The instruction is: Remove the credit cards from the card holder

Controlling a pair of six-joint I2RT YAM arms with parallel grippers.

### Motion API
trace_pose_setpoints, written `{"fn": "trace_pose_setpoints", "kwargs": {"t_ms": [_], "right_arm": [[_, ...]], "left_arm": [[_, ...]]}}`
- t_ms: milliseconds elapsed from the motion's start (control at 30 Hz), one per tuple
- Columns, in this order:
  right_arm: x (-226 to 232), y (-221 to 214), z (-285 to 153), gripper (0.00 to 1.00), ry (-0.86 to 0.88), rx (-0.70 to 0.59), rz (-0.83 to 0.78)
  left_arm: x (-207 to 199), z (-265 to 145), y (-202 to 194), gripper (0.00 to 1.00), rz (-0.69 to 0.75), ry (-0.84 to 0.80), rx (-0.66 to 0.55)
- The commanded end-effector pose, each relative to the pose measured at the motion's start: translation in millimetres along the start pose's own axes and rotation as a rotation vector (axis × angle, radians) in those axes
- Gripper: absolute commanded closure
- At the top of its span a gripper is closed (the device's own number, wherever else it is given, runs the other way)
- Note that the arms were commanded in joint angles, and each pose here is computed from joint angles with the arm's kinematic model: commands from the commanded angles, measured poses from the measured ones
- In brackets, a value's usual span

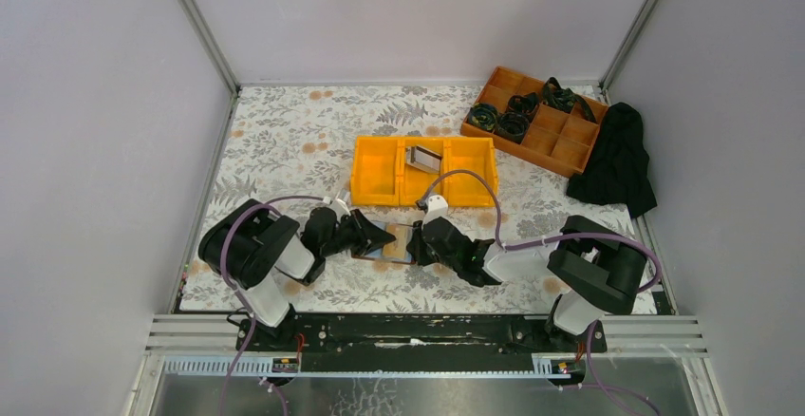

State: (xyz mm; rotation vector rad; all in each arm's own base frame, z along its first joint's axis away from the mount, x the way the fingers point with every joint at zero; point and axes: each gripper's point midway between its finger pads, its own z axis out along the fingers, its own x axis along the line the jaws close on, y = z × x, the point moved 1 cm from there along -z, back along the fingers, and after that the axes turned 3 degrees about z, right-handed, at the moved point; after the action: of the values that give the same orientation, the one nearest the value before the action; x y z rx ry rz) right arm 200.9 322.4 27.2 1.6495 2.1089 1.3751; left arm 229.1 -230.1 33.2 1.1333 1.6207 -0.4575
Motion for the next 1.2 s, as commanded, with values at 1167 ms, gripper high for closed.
{"fn": "trace_pose_setpoints", "kwargs": {"t_ms": [1167], "right_arm": [[40.3, 49.9, 2.5, 0.85, 0.105, -0.058, -0.033]], "left_arm": [[20.1, -9.3, 2.8, 0.79, -0.006, 0.032, 0.016]]}}
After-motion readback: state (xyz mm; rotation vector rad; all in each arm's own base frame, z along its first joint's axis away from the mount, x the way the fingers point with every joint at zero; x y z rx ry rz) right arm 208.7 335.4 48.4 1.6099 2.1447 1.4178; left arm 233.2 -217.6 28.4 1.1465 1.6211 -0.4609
